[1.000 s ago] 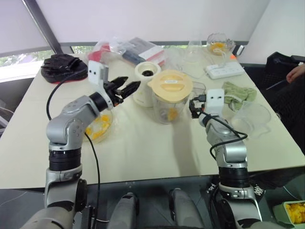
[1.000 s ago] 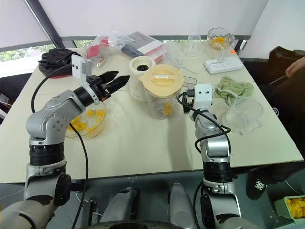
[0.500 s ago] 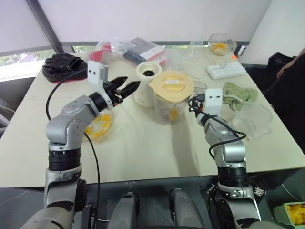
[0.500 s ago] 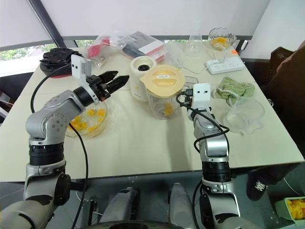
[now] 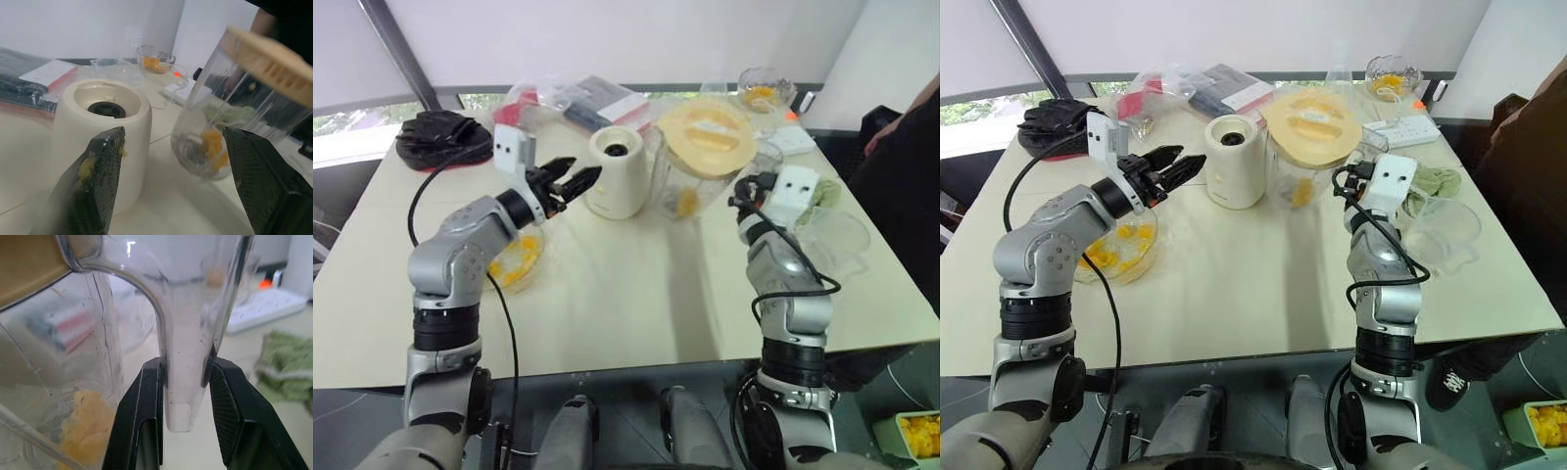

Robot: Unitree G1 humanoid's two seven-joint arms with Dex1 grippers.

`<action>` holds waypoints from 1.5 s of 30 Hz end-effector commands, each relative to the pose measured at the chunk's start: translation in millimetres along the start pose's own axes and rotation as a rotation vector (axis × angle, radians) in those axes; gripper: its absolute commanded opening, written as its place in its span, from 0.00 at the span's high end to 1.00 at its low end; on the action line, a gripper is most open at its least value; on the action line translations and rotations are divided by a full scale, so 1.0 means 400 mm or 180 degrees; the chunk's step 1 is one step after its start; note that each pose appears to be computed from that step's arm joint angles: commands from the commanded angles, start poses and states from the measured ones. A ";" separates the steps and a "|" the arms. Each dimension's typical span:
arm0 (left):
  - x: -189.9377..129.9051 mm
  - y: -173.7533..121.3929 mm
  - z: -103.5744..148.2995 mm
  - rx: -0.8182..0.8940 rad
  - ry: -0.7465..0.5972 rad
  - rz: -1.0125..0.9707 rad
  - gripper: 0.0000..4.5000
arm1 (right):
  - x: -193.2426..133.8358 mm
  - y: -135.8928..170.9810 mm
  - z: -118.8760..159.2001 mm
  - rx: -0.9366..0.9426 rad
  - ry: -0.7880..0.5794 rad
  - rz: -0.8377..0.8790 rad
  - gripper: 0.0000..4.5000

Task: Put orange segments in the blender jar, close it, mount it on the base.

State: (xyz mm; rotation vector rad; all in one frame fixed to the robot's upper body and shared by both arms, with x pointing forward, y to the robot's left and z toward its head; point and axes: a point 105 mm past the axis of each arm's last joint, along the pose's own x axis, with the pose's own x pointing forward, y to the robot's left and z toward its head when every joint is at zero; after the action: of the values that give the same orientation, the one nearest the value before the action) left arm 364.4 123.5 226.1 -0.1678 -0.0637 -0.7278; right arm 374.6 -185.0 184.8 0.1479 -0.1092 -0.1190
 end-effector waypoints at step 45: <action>-0.172 -0.035 -0.090 0.0113 -0.0075 0.0729 0.26 | 0.219 0.350 0.413 -0.0542 -0.0189 0.0542 0.83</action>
State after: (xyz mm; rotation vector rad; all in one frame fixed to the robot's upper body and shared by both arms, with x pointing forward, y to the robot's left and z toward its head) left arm 309.4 155.3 174.3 -0.1620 -0.0367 -0.4804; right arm 471.2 -93.5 331.6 -0.0725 -0.0391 0.0044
